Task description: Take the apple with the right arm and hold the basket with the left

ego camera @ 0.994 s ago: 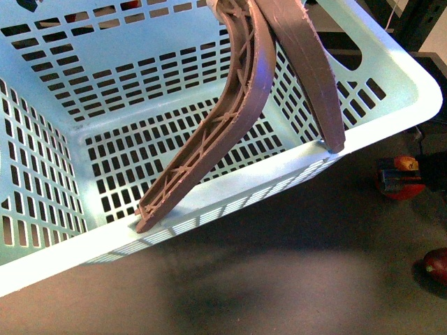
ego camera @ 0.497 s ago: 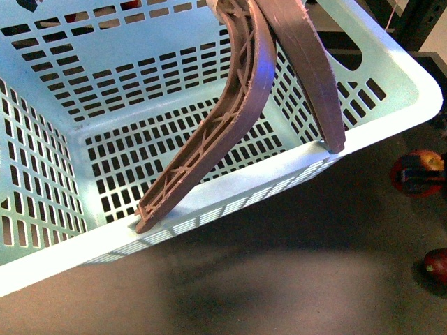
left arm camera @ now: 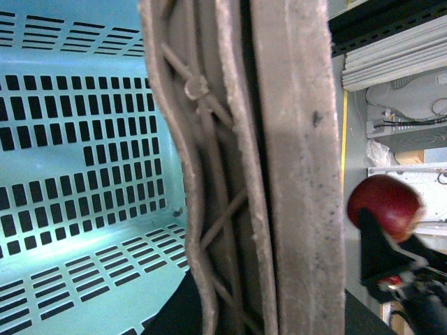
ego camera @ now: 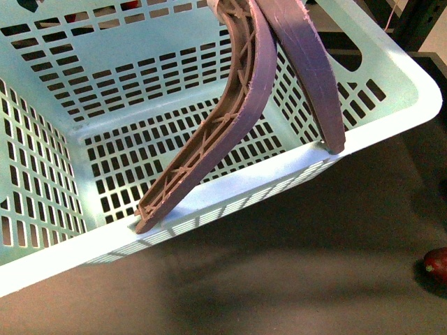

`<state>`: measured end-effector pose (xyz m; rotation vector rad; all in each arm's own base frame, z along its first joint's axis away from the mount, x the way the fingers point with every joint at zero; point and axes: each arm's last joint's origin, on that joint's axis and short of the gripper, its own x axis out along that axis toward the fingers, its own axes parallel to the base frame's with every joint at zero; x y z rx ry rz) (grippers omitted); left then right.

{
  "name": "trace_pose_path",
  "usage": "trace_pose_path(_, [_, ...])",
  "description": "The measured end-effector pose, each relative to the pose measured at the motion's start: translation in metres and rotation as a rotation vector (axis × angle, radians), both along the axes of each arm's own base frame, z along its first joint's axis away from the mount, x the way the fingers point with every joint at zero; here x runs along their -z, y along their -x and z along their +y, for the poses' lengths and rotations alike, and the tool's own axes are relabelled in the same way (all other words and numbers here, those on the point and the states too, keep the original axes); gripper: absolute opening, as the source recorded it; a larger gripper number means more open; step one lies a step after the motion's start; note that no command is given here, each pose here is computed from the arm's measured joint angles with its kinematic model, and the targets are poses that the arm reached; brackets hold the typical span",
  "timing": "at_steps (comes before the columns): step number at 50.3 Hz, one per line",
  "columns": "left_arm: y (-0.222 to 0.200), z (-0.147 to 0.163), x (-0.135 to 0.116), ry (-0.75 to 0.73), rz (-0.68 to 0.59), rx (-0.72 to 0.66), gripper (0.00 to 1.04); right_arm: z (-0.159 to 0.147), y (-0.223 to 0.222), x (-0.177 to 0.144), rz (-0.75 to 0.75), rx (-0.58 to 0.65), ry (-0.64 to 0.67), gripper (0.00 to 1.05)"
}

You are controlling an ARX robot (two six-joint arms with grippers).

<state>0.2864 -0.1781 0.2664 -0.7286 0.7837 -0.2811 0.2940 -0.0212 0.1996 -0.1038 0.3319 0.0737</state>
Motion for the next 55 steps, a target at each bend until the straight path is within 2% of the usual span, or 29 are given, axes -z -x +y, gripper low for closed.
trace_pose_path(7, [0.0,0.0,0.0,0.0,0.0,0.0,0.16,0.038,0.019,-0.046,-0.139,-0.107,-0.069,0.76])
trace_pose_path(11, [0.0,0.0,0.0,-0.001,0.0,0.0,0.16,0.062,0.024,-0.057,-0.164,-0.173,-0.12,0.76])
trace_pose_path(17, [0.0,0.0,0.0,0.0,0.0,0.0,0.16,0.094,0.028,-0.052,-0.133,-0.261,-0.156,0.76])
trace_pose_path(27, [0.0,0.0,0.0,0.0,0.0,0.0,0.16,0.143,0.032,-0.02,-0.04,-0.381,-0.157,0.76])
trace_pose_path(40, [0.0,0.0,0.0,0.0,0.0,-0.001,0.16,0.152,0.028,0.001,0.016,-0.366,-0.163,0.77])
trace_pose_path(48, [0.0,0.0,0.0,-0.001,-0.001,-0.001,0.16,0.152,0.028,0.003,0.025,-0.352,-0.178,0.97])
trace_pose_path(55, [0.0,0.0,0.0,0.001,0.0,0.0,0.16,0.148,0.027,0.0,0.011,-0.326,-0.18,0.96])
